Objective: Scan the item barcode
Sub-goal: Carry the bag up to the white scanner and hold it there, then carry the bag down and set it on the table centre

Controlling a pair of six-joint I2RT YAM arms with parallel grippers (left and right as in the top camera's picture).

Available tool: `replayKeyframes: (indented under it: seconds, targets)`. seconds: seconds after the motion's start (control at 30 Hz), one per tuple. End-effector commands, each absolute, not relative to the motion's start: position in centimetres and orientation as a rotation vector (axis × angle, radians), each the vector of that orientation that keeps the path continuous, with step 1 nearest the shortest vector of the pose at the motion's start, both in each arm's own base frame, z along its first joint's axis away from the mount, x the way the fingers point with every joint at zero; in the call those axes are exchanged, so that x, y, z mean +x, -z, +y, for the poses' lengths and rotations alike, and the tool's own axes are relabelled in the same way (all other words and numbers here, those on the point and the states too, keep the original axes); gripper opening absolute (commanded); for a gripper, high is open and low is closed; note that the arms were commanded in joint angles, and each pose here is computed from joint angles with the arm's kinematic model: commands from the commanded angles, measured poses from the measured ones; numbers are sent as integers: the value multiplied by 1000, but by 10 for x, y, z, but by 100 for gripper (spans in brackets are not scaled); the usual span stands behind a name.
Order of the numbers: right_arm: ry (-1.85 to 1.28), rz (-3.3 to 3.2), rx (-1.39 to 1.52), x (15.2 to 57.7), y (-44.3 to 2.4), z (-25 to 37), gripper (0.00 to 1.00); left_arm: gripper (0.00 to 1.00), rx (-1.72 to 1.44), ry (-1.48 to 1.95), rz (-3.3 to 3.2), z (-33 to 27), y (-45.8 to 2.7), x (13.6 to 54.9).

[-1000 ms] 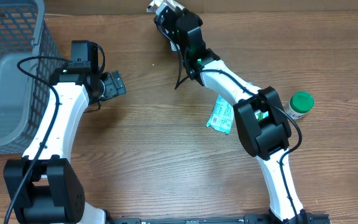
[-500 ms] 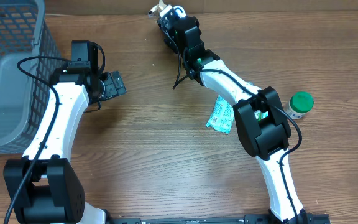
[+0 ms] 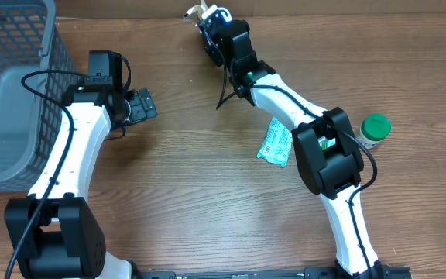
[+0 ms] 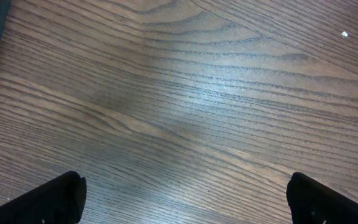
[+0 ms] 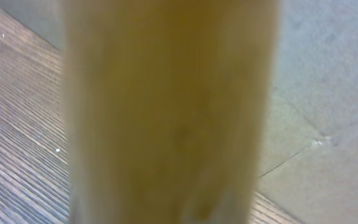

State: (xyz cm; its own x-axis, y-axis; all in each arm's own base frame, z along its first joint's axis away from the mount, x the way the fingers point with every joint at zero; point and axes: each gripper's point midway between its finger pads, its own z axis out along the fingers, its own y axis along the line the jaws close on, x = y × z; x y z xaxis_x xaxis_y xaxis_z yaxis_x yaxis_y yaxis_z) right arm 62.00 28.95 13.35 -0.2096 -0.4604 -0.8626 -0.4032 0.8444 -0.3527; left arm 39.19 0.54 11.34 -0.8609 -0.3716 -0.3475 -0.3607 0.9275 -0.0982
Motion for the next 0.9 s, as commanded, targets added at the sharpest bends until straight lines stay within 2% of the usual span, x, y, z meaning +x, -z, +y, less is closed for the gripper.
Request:
replayKeyframes:
  seconds: [0.0,0.13,0.27,0.43,0.57,0.7,0.87]
  targets:
    - [-39,1790,-491,623,-194,277,4,100,-514,23,2714,7,-117,394]
    - [-169,1806,-475,605,-231,280,4,100,-513,23,2714,7,-117,394]
    - [-324,1955,-436,573,-238,280,4,99,-513,23,2714,7,-117,394]
    - [-600,2263,-411,518,-204,284,4,99,-513,23,2714,7,-117,394]
    - [-828,2603,-380,451,-164,285,4,100,-513,23,2714,7,-117,394]
    - [-787,2873,-350,401,-129,265,4,99,-513,23,2714,7,-117,394]
    - [-737,3021,-355,371,-100,249,5,100,-513,23,2714,7,-117,394]
